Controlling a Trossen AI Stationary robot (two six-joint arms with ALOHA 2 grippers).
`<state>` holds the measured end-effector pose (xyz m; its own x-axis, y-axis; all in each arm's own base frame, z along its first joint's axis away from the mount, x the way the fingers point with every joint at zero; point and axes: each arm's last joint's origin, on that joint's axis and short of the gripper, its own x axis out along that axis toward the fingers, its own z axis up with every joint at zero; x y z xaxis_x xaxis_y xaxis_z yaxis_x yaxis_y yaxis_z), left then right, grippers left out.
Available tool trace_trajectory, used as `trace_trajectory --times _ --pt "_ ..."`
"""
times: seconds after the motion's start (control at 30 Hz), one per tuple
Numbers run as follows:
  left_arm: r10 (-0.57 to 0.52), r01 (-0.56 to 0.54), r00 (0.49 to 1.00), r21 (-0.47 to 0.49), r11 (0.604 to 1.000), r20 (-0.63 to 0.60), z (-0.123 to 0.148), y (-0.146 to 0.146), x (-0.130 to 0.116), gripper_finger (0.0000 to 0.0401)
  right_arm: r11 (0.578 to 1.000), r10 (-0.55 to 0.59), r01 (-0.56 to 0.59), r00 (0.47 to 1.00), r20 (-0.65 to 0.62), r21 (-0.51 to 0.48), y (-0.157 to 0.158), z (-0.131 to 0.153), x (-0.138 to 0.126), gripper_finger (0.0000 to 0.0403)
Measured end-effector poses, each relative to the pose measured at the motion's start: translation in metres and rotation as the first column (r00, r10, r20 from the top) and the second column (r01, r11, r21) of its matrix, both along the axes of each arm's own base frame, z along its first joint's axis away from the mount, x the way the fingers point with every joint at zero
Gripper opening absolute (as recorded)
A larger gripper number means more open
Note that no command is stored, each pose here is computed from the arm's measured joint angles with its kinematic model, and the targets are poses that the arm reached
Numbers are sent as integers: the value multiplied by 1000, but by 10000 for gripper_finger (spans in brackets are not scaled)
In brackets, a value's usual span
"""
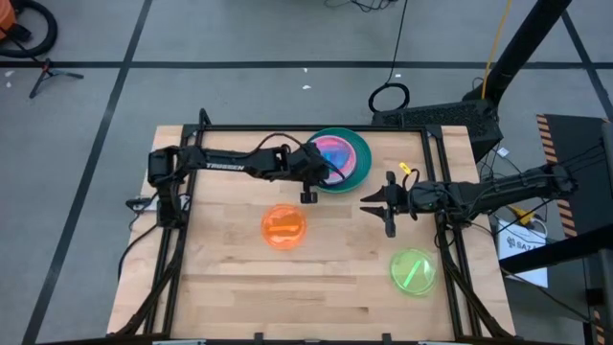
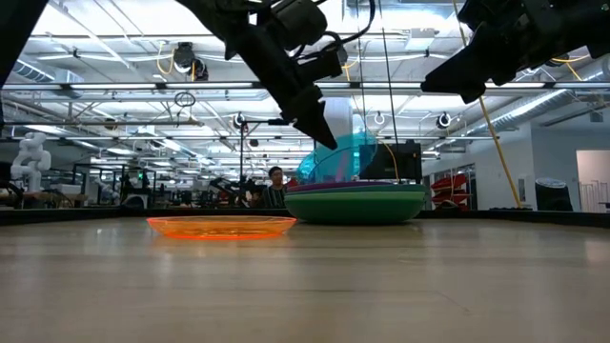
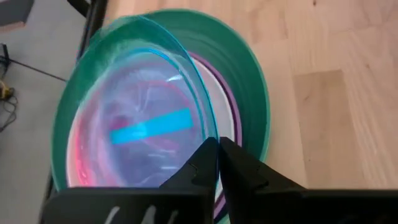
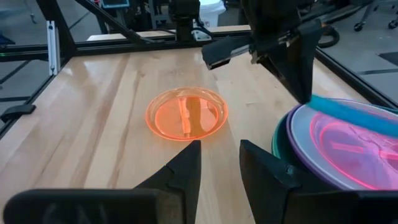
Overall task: Stack plastic plates
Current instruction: Stack the small blue plate on top of the small pink plate, then stack the small green plate on top of the small blue plate
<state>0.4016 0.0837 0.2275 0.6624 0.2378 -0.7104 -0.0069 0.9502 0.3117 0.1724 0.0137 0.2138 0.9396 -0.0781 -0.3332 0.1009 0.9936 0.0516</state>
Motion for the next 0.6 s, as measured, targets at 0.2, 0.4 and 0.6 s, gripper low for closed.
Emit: trace_trajectory --times 0.2,0.4,0.6 --pt "18 -18 1000 -12 1000 4 0 2 0 70 1000 -6 6 1000 2 17 0 0 0 102" --pt "30 -30 1000 -18 999 1 -1 4 -1 97 1000 -6 6 1000 1 17 0 0 0 102" --pt "23 -24 998 -30 999 -58 -5 0 -5 99 1000 -7 7 1000 2 20 0 0 0 102"
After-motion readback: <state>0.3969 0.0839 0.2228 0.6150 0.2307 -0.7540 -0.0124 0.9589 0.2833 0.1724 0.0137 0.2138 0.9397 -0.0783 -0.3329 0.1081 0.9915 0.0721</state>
